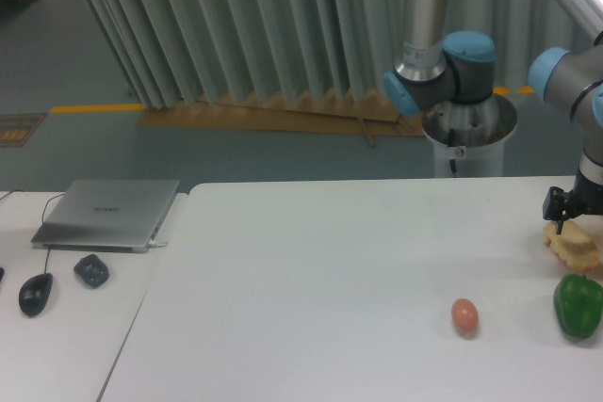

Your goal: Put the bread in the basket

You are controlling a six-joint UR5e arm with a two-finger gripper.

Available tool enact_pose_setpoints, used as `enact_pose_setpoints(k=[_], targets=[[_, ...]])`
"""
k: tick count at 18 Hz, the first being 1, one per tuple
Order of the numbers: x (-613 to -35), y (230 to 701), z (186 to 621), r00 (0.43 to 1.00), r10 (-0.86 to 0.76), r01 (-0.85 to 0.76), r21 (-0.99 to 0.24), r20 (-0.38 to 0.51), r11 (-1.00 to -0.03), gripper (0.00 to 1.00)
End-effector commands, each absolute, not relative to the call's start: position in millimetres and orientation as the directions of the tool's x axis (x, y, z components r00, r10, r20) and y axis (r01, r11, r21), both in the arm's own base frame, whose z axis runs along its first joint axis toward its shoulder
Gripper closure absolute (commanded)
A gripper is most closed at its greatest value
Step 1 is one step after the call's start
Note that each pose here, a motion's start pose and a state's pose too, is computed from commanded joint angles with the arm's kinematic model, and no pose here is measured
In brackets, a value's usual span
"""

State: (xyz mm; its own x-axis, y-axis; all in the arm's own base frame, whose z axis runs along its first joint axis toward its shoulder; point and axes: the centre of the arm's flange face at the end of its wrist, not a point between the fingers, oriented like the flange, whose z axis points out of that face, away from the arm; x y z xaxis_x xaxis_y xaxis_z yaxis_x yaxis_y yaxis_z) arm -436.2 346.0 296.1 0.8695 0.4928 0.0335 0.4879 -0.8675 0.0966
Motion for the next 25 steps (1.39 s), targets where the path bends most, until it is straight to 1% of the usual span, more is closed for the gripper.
enact_pose_setpoints(k=[5, 9, 22, 23, 24, 25], targets=[[-434, 348, 294, 0.872, 0.489, 0.484, 0.100, 0.034, -0.870, 0.00], [-430, 360, 278, 0.882, 0.469, 0.461, 0.120, 0.043, -0.879, 0.00], [-431, 358, 269, 0.888, 0.459, 0.450, 0.154, 0.021, -0.879, 0.00], [-431, 358, 271, 0.889, 0.457, 0.449, 0.154, 0.017, -0.880, 0.21], [-431, 358, 270, 0.888, 0.459, 0.451, 0.154, 0.019, -0.879, 0.33], [-430, 358, 270, 0.890, 0.456, 0.448, 0.155, 0.020, -0.881, 0.39]])
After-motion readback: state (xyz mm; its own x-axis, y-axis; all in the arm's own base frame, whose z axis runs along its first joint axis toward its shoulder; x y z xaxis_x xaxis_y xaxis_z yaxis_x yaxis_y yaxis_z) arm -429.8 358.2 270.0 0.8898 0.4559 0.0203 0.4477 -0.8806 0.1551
